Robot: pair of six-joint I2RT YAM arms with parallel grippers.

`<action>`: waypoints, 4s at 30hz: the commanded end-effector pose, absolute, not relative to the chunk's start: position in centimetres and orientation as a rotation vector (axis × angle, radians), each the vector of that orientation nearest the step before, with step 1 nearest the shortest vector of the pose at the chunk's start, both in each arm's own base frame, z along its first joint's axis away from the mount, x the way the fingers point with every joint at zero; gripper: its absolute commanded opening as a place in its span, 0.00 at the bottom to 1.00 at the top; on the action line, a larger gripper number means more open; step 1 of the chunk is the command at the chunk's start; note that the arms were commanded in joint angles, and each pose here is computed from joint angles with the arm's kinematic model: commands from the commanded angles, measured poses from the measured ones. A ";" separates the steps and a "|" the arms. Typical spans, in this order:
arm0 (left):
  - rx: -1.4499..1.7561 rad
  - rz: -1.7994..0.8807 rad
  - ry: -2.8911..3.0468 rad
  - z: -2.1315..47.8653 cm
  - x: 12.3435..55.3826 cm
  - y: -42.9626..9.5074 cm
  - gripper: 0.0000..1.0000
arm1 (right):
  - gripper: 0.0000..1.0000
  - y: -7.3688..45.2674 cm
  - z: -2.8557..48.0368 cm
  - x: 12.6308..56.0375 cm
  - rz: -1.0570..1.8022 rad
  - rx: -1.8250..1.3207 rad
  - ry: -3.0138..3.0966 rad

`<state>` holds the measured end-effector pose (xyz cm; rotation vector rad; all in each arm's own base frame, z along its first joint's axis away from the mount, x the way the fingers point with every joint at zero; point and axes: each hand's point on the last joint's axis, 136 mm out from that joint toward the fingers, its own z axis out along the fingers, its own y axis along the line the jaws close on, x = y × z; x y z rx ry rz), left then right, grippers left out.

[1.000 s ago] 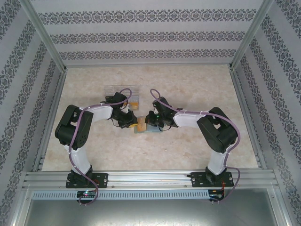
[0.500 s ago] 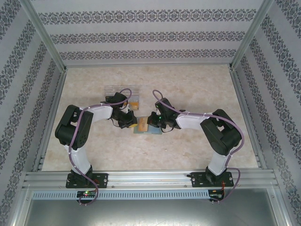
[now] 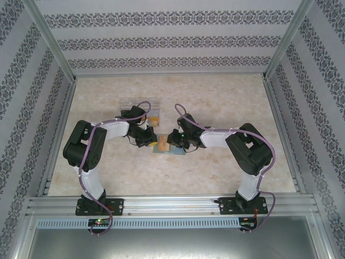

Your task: Take the credit cards out of the card holder

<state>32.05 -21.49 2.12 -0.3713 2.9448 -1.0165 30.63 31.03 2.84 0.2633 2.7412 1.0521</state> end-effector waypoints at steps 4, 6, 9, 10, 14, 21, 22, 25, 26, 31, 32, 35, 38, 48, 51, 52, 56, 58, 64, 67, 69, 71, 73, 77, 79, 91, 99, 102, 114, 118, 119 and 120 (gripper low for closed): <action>-0.431 -0.870 3.075 -0.8 29.6 -20.0 0.08 | 0.00 30.0 3.4 31.2 0.996 0.287 2.716; -0.433 -0.864 3.069 -0.6 29.8 -19.9 0.08 | 0.00 29.0 3.7 31.3 0.954 0.306 2.701; -0.440 -0.881 3.050 -0.2 30.0 -20.1 0.10 | 0.00 27.6 4.1 31.1 0.925 0.329 2.674; -0.439 -0.889 3.044 0.0 30.1 -20.2 0.11 | 0.00 27.3 4.2 31.1 0.923 0.331 2.665; -0.396 -0.947 2.993 1.8 31.2 -20.9 0.17 | 0.00 26.3 5.4 31.1 0.925 0.315 2.615; -0.314 -1.051 2.832 7.2 33.0 -22.0 0.44 | 0.00 26.0 9.3 31.2 1.035 0.207 2.476; -0.302 -1.049 2.808 8.0 33.1 -21.9 0.49 | 0.00 26.0 10.1 31.0 1.063 0.186 2.452; -0.274 -1.037 2.740 10.2 33.3 -21.5 0.58 | 0.00 26.1 12.1 30.7 1.130 0.139 2.378; -0.266 -1.051 2.715 10.9 33.4 -21.4 0.62 | 0.00 26.0 12.8 30.5 1.152 0.133 2.355; -0.221 -1.280 2.570 14.7 33.1 -22.8 0.81 | 0.00 26.6 16.9 30.1 1.304 0.090 2.218; -0.216 -1.341 2.535 15.5 33.0 -23.2 0.86 | 0.00 26.8 17.8 30.1 1.333 0.080 2.191; -0.198 -1.548 2.397 18.1 33.3 -24.6 0.92 | 0.00 27.4 19.6 30.2 1.418 0.063 2.135; -0.175 -1.635 2.327 19.9 33.5 -25.2 0.93 | 0.00 28.2 21.1 30.5 1.519 0.055 2.083; -0.061 -1.795 2.202 23.8 32.7 -26.1 0.77 | 0.00 29.3 22.7 31.3 1.657 0.072 2.023; -0.041 -1.796 2.188 24.2 32.6 -26.1 0.59 | 0.00 29.3 22.5 31.4 1.668 0.089 2.021; -0.036 -1.796 2.185 24.3 32.6 -26.2 0.54 | 0.00 29.2 22.5 31.4 1.671 0.094 2.021; -0.019 -1.795 2.176 24.4 32.5 -26.2 0.30 | 0.00 28.9 22.4 31.3 1.664 0.106 2.019; -0.014 -1.784 2.178 24.3 32.5 -26.1 0.16 | 0.00 28.7 22.2 31.3 1.654 0.114 2.026; 0.024 -1.592 2.248 23.3 32.3 -25.1 0.00 | 0.13 28.0 20.5 31.2 1.573 0.135 2.099; 0.054 -1.367 2.332 21.9 32.4 -23.6 0.00 | 0.41 27.3 19.2 31.3 1.492 0.145 2.145; 0.068 -1.209 2.383 21.1 32.6 -22.3 0.00 | 0.56 26.7 18.3 31.3 1.423 0.155 2.185; 0.088 -1.063 2.422 20.5 33.0 -21.1 0.00 | 0.65 26.0 17.3 31.5 1.347 0.160 2.227; 0.145 -0.944 2.434 20.5 33.4 -20.2 0.00 | 0.69 25.3 16.4 31.7 1.266 0.150 2.271; 0.271 -0.706 2.416 21.0 34.5 -18.4 0.00 | 0.75 24.1 15.1 31.9 1.098 0.140 2.362; 0.341 -0.626 2.407 21.7 35.0 -18.0 0.00 | 0.79 23.3 14.9 31.9 1.025 0.132 2.375; 0.809 -0.294 2.347 19.9 40.0 -17.7 0.05 | 0.98 20.8 14.3 32.5 0.829 0.162 2.428; 1.410 -0.417 2.216 16.5 39.1 -20.7 0.00 | 0.98 21.9 13.8 31.5 0.945 0.134 2.447; 1.599 -0.460 2.192 14.6 38.0 -20.7 0.00 | 0.98 21.8 13.6 31.5 0.939 0.145 2.452; 1.985 -0.273 2.108 10.7 38.1 -18.0 0.00 | 0.98 21.7 13.3 31.3 0.958 0.183 2.455; 2.056 -0.210 2.102 9.7 38.9 -17.3 0.00 | 0.98 21.6 13.4 31.2 0.958 0.188 2.451; 2.066 -0.199 2.094 9.6 39.1 -17.3 0.00 | 0.98 21.7 13.4 31.2 0.959 0.186 2.451; 2.072 -0.189 2.088 9.4 39.4 -17.3 0.00 | 0.98 21.6 13.4 31.1 0.961 0.187 2.449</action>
